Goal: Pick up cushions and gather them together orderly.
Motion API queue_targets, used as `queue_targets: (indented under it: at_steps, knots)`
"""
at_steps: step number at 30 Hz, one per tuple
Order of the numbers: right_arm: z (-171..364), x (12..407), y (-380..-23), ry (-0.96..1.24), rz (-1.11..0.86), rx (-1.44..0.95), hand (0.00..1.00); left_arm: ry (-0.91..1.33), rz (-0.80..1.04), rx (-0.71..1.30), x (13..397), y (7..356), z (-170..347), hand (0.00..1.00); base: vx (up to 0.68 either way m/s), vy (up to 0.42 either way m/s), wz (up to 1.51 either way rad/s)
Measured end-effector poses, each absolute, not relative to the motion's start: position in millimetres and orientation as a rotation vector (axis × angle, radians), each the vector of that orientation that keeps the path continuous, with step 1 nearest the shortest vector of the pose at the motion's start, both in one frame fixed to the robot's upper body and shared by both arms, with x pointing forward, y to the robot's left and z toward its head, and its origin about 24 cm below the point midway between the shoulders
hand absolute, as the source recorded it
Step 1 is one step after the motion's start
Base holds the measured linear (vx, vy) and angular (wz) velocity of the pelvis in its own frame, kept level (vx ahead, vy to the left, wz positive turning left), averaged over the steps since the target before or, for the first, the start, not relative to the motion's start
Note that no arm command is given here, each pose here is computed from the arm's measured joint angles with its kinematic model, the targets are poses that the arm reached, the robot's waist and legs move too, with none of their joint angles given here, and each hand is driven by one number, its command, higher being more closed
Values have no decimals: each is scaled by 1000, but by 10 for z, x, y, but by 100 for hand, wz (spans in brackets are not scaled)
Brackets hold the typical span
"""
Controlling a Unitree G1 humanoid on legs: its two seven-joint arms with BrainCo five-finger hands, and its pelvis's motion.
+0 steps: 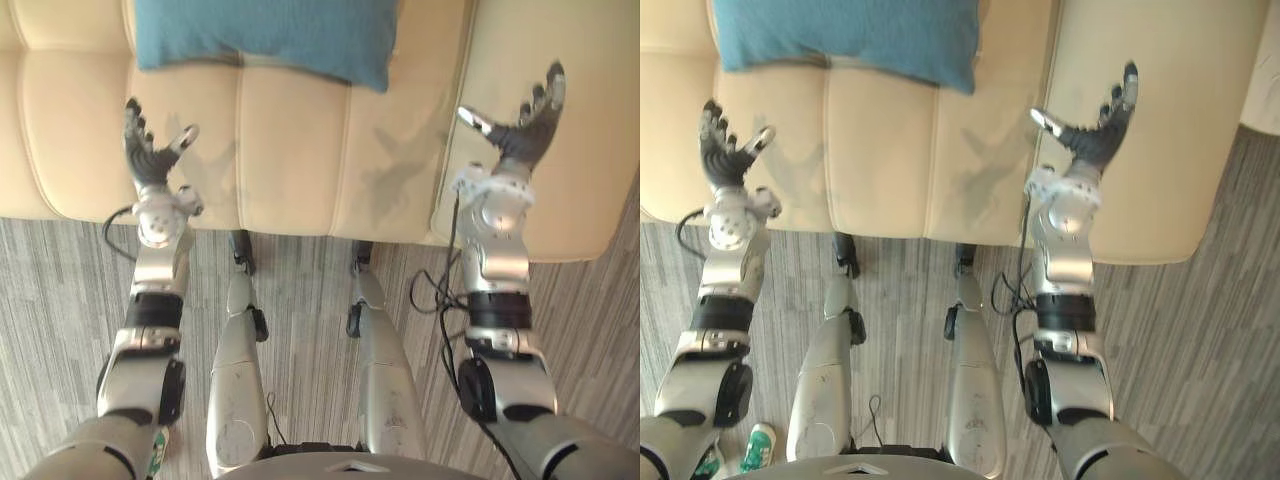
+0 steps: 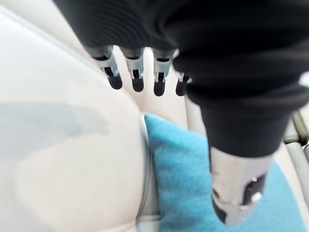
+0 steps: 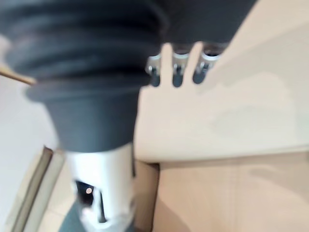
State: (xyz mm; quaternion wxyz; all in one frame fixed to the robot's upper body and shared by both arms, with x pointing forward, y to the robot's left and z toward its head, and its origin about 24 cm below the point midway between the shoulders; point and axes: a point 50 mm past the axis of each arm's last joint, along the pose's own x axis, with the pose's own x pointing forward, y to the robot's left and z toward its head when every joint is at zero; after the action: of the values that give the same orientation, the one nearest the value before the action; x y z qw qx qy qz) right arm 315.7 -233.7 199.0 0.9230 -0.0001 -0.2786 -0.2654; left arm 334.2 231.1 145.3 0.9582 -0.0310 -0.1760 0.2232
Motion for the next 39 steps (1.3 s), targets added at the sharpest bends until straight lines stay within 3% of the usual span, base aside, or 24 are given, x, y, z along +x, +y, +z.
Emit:
queue_targets:
  at_steps: [4, 8, 16, 22, 32, 39]
  knots:
    - [1467, 2852, -2345, -452, -499, -48, 0, -253, 486, -100, 2964, 2372, 950, 0, -2, -48, 5]
    - [731, 2539, -2232, -182, -418, -58, 0, -4, 488, -165, 2529, 2275, 234, 0, 79, -52, 5]
    - [-809, 1764, -2100, 534, -346, -83, 0, 591, 471, -196, 1634, 2137, -998, 0, 99, 15, -5]
    - [-1366, 1199, -2049, 883, -393, 3, 0, 943, 527, -209, 1026, 2055, -1490, 0, 65, 19, -31]
    - [-1535, 1046, -1939, 1010, -420, 92, 0, 971, 532, -150, 982, 2138, -1503, 0, -67, -52, 15]
    - [-1386, 1493, -1950, 899, -387, 70, 0, 968, 467, -177, 1145, 1893, -1515, 0, -202, -61, -6]
